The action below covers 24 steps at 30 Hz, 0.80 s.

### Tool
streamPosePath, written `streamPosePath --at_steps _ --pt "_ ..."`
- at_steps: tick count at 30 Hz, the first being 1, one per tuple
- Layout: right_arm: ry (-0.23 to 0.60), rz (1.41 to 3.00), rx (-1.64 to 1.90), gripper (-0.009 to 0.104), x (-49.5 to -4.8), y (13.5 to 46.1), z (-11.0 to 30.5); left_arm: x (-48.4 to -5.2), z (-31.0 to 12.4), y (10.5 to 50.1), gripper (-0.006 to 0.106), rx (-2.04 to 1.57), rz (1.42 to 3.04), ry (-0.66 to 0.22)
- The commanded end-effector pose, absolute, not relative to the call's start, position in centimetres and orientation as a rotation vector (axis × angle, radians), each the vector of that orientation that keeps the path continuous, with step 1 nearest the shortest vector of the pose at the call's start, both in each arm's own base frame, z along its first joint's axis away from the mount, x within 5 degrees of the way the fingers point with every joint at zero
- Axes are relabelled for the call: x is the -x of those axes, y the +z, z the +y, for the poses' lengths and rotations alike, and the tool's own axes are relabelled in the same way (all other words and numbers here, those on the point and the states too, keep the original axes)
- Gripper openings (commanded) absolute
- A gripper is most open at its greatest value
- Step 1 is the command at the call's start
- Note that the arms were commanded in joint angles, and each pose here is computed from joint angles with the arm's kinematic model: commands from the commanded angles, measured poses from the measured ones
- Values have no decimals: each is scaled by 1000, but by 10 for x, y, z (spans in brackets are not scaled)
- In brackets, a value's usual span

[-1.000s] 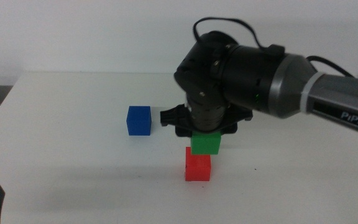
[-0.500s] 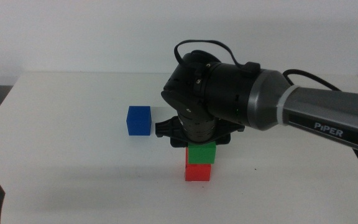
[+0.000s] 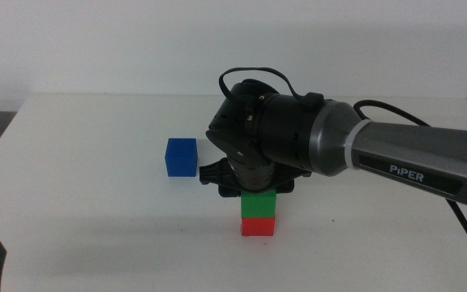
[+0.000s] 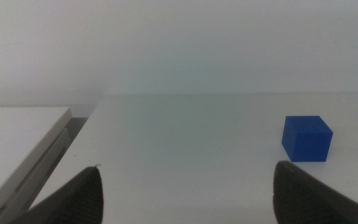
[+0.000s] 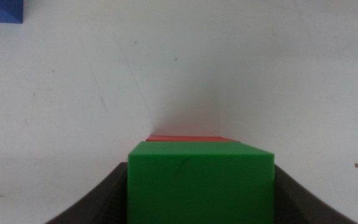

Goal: Stack red cubes first, then green, then blue cubes in a specific spot.

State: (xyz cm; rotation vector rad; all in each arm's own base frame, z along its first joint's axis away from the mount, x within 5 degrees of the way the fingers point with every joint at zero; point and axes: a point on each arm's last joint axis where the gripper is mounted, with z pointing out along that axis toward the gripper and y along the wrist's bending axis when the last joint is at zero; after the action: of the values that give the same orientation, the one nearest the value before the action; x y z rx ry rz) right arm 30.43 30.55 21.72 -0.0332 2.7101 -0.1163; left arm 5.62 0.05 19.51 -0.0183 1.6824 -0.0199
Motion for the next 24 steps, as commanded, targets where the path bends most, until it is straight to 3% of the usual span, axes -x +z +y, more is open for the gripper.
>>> streamPosePath --at_steps 1,3,6,9,12,18,21,24 --pt "-143 2703 25 22 -309 215 302 -56 0 197 94 16 1666 -20" --pt "-153 2698 22 49 -311 214 300 -56 0 197 94 16 1666 -20" --pt "-161 2679 33 74 -313 215 299 -56 0 197 94 16 1666 -20" --pt "-137 2667 29 91 -317 216 298 -56 0 197 94 16 1666 -20" --pt "-140 2652 58 93 -313 235 292 -56 0 197 94 16 1666 -20" --pt "-35 2444 246 93 -251 336 257 -56 0 197 94 16 1666 -20" --pt "71 2329 424 93 -207 365 221 -56 0 197 94 16 1666 -20" --pt "232 2193 576 93 -159 386 172 -56 0 197 94 16 1666 -20"
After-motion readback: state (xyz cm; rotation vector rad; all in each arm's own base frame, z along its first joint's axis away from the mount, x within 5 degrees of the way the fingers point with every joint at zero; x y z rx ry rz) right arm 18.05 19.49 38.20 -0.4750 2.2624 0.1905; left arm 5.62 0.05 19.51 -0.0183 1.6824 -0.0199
